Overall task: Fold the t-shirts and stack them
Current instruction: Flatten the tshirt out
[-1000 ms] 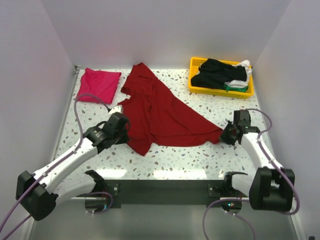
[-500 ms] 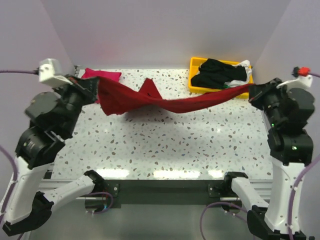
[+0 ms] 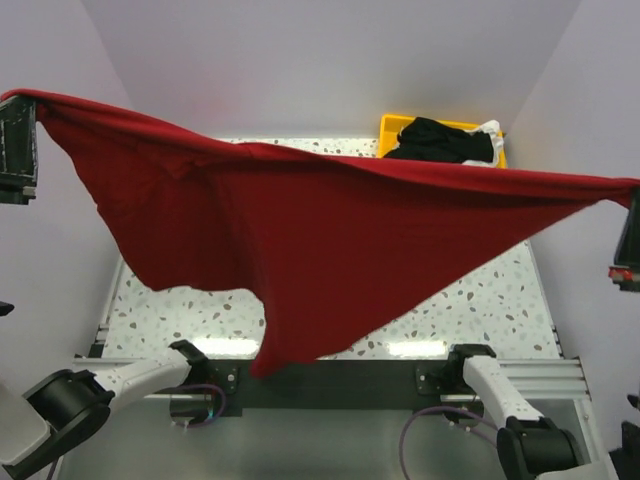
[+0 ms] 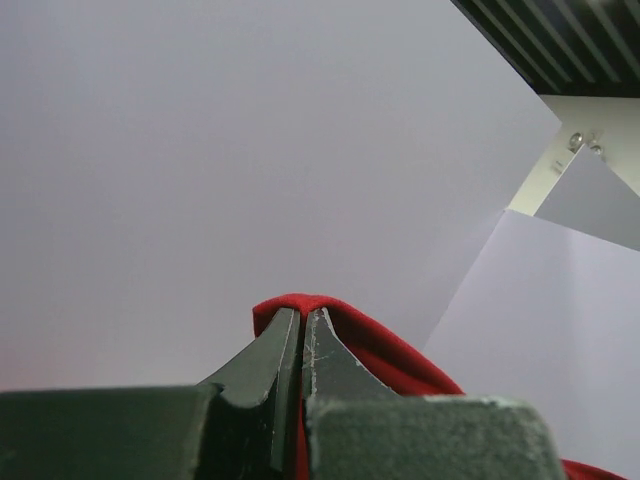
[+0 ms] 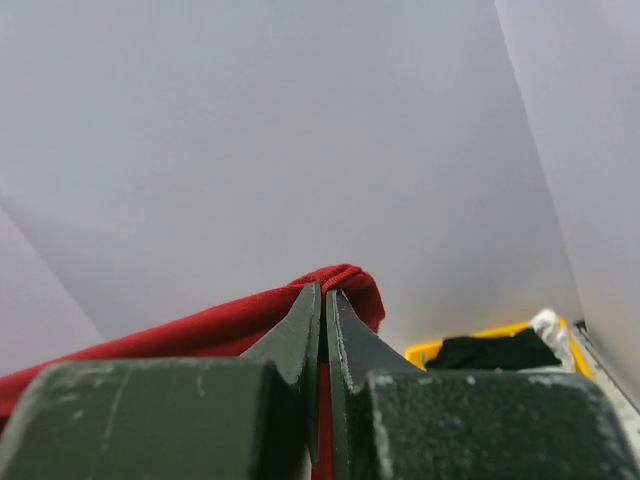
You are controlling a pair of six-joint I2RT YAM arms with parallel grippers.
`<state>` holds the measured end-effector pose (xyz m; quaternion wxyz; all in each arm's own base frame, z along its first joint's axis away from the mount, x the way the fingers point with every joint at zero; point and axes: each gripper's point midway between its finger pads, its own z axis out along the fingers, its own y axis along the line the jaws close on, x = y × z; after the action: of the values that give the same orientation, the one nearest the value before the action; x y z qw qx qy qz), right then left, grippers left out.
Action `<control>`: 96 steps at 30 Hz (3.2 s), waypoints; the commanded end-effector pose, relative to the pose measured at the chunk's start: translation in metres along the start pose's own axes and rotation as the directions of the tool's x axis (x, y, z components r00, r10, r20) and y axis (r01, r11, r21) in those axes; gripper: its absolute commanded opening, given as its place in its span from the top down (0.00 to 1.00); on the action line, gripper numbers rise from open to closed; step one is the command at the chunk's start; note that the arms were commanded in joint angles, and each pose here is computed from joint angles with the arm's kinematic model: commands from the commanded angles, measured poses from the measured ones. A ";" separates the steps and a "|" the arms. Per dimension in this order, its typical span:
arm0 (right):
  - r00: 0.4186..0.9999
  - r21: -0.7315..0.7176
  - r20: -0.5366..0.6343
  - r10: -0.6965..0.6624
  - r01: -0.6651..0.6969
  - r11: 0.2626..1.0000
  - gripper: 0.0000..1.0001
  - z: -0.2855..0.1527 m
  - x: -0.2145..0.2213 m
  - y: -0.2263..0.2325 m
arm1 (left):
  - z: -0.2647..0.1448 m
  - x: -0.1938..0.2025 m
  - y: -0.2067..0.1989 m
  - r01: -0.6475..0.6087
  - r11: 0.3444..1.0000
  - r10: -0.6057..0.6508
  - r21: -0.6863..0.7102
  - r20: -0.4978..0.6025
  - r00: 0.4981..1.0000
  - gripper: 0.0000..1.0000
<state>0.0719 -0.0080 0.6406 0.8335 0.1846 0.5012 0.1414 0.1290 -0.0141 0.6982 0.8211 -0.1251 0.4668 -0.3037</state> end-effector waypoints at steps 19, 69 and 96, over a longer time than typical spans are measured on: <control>0.879 0.091 -0.471 -0.071 0.129 0.987 1.00 0.153 0.235 -0.046 | 0.129 0.212 0.123 -0.407 0.826 0.266 -0.391 -0.367 0.891 1.00; 0.818 0.303 -0.573 -0.050 0.267 0.915 1.00 0.103 0.364 -0.150 | 0.108 0.371 0.211 -0.509 0.838 0.357 -0.196 -0.509 0.783 1.00; 0.536 0.286 -0.844 0.018 0.421 0.861 1.00 0.102 0.539 -0.246 | 0.030 0.565 0.330 -0.497 0.831 0.101 -0.249 -0.811 0.576 1.00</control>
<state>0.4224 -0.0082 0.1167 0.4127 0.2283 0.8818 0.0059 0.5048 -0.1096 0.1085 0.4796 -0.0476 0.8755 -0.0334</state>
